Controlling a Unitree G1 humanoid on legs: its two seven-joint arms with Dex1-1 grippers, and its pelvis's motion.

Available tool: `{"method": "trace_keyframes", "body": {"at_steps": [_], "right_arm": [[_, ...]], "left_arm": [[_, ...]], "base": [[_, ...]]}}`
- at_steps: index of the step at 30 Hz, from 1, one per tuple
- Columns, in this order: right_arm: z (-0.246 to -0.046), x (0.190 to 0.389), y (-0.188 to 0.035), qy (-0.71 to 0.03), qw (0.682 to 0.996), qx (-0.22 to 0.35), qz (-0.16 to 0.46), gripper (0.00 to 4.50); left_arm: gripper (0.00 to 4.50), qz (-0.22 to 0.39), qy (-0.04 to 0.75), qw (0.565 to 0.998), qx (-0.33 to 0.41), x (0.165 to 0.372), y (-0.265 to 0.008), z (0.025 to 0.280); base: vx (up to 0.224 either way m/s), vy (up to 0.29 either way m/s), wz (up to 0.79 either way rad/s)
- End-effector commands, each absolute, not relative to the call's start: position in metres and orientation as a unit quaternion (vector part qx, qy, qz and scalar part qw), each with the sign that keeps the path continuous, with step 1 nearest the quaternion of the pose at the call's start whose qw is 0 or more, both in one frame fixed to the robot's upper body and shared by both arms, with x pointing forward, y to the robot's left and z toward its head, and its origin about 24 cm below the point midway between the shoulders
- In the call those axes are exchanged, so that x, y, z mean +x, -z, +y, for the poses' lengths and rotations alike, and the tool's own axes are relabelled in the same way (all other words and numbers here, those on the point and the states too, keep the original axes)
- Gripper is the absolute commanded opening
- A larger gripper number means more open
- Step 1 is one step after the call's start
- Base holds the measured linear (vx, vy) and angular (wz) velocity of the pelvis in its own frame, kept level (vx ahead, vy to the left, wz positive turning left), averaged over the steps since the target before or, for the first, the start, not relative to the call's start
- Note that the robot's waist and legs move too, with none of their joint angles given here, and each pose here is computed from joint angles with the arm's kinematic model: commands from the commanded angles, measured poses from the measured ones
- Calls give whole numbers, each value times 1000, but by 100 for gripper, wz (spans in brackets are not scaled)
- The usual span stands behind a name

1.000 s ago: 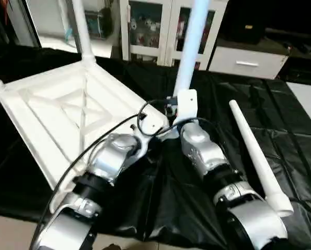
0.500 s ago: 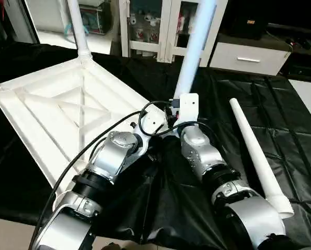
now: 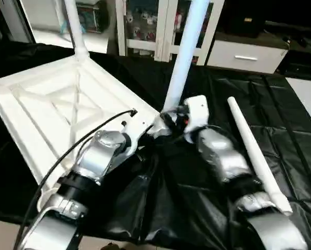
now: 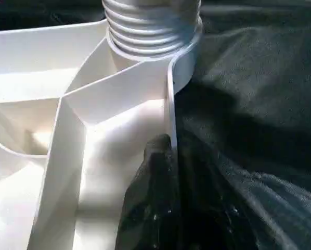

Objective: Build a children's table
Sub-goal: Insert table leg to table base

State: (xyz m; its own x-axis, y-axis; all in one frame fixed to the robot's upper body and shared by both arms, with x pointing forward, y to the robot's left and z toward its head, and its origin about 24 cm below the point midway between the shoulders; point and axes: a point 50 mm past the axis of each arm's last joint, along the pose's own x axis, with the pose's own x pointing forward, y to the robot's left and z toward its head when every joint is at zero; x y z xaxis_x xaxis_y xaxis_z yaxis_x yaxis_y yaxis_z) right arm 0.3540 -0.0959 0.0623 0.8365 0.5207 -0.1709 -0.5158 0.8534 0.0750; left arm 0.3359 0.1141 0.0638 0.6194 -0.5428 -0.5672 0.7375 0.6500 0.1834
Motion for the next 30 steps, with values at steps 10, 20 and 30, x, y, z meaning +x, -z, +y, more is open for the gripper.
{"method": "trace_keyframes", "body": {"at_steps": [10, 20, 30], "right_arm": [[-130, 330, -76, -436, 890, -66, 117, 445], [-139, 308, -75, -549, 809, -130, 166, 445], [-137, 301, -69, -590, 773, -135, 192, 445]], "left_arm": [[0, 279, 458, 813, 227, 310, -52, 137], [0, 280, 600, 714, 228, 275, -53, 134], [0, 269, 608, 704, 251, 276, -56, 133]], "base": [[0, 0, 0], [0, 0, 0], [0, 0, 0]]}}
